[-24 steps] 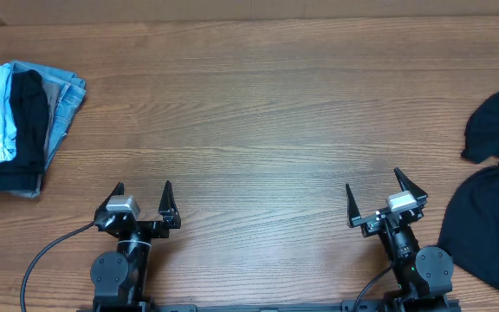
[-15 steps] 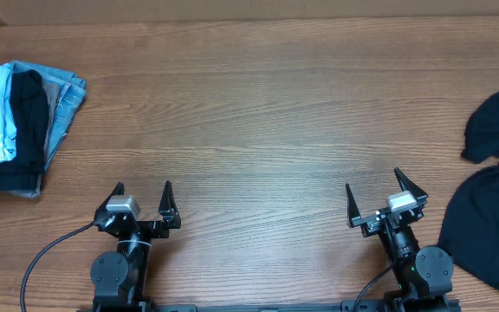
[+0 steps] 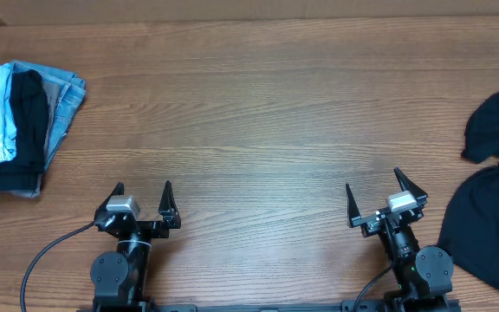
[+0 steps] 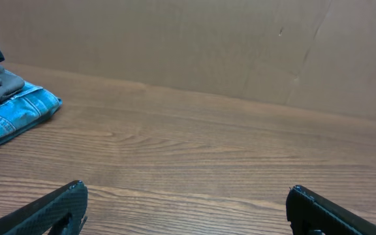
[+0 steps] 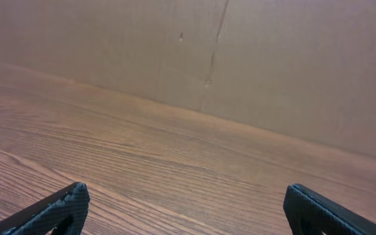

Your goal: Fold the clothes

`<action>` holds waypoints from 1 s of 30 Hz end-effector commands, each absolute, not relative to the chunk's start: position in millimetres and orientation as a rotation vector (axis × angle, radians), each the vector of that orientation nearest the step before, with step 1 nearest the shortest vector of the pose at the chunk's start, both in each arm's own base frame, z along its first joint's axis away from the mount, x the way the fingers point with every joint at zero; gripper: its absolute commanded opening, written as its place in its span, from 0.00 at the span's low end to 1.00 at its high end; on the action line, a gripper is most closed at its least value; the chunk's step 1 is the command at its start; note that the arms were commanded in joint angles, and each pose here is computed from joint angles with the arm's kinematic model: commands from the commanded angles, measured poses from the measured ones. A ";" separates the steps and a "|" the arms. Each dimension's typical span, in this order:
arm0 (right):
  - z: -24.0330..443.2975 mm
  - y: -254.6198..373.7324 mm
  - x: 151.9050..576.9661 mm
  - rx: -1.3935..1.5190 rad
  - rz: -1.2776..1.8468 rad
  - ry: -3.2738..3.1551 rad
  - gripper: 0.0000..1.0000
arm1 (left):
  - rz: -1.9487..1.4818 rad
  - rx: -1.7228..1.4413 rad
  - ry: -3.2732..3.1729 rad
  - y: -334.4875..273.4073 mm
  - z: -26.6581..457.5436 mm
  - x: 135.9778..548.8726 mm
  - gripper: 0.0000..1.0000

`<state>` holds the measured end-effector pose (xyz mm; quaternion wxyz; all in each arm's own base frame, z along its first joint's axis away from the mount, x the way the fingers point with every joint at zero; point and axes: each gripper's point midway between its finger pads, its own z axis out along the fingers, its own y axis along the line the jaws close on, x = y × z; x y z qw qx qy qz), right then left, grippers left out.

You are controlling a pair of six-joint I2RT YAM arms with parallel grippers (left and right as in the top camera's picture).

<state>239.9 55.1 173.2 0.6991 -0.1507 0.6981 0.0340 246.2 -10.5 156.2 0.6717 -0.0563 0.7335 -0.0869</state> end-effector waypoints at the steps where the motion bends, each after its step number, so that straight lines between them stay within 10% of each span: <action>1: 172.1 53.7 240.2 -0.324 0.078 1.552 1.00 | -0.201 -0.098 1.645 -14.4 156.6 245.7 1.00; 19: 259.8 27.2 228.4 0.038 0.213 1.587 1.00 | -0.230 -0.041 1.678 -23.3 254.7 223.1 1.00; 30: 314.5 39.4 302.8 -0.089 0.095 2.091 1.00 | -0.266 -0.047 2.182 -33.5 299.5 279.7 1.00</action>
